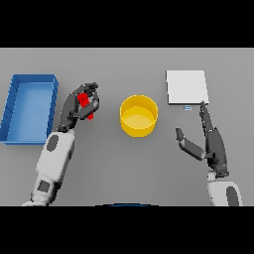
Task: Pick up the red beaker and tilt it to pour out 1 green nut into yellow bowl. Pick up the yellow bowl and place it on the metallic measuring scale.
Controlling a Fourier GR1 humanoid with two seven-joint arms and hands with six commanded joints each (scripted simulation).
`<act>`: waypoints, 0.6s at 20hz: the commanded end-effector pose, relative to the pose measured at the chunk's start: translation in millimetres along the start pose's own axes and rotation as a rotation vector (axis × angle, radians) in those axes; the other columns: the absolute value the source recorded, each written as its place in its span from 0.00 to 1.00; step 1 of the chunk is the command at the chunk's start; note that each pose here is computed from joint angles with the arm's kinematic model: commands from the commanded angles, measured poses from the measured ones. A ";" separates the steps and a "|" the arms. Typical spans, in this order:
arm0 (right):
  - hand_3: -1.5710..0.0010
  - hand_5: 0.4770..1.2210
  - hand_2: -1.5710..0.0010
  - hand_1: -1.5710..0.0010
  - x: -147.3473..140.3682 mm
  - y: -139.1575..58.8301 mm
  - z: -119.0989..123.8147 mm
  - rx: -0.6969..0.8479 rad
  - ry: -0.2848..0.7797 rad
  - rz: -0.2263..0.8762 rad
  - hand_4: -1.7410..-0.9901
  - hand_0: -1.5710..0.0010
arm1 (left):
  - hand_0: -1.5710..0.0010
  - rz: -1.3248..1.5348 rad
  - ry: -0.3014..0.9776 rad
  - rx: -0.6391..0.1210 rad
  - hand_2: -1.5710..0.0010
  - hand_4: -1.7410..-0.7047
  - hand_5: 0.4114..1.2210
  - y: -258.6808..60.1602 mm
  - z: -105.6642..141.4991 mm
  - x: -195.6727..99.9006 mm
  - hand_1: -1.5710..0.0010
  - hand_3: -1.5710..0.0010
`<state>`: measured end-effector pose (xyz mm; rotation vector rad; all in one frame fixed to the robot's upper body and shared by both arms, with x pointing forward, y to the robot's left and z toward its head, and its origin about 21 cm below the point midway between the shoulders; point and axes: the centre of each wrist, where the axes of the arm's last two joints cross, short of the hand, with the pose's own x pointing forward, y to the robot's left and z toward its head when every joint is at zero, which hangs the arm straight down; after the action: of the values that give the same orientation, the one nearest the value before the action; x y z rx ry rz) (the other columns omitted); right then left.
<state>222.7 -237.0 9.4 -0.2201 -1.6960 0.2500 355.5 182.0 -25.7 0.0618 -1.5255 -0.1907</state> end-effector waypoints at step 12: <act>1.00 0.23 1.00 1.00 -0.8 0.1 2.6 -0.010 0.008 -0.011 0.64 1.00 | 0.05 -0.021 -0.053 0.012 0.05 0.09 0.89 -11.2 -3.1 9.2 0.05 0.06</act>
<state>220.3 -237.1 8.2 -0.2187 -1.6902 0.2328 358.0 169.2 -18.4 0.0797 -1.5825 -0.2007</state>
